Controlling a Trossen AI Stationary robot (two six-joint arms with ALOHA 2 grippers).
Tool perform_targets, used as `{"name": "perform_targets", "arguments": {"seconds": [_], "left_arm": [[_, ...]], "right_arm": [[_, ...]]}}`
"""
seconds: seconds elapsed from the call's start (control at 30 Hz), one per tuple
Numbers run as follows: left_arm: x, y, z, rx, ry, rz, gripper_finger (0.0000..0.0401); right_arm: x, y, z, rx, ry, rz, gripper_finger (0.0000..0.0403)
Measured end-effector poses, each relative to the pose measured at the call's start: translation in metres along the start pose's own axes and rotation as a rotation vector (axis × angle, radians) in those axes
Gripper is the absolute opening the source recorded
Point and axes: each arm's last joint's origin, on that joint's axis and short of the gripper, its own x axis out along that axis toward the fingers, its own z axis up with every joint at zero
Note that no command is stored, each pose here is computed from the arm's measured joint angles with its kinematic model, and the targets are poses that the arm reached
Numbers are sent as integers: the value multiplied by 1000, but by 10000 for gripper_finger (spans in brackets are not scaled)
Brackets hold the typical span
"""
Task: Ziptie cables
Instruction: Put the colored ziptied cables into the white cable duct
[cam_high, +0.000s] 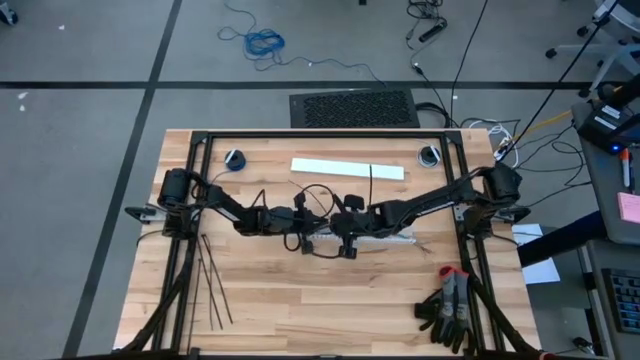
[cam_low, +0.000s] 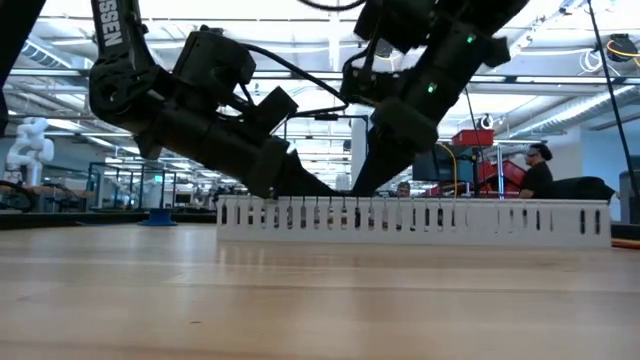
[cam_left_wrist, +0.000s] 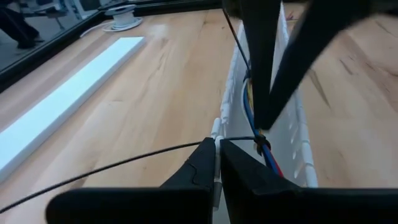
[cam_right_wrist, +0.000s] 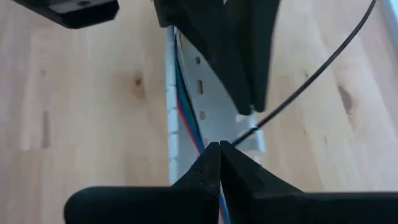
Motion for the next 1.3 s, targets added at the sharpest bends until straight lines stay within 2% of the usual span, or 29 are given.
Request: {"name": "perform_targets", "arguments": {"seconds": [0.23, 0.37, 0.73, 1.03, 1.1, 1.3], "left_arm": [[3, 0, 5, -3, -15, 7, 20], [3, 0, 5, -5, -22, 15, 20], [2, 0, 11, -17, -78, 17, 20], [3, 0, 10, -16, -66, 16, 20], [3, 0, 10, -18, -65, 16, 20], [3, 0, 10, -38, -63, 15, 20]], "right_arm": [[29, -7, -10, 7, 57, -36, 0], [34, -9, -10, 17, 66, -45, 0], [21, -6, -9, -5, 68, -34, 0], [-9, -6, 5, -5, -27, -20, 0], [-14, -8, 8, -19, -49, -45, 0], [-9, -20, 11, -23, -64, -77, 0]]}}
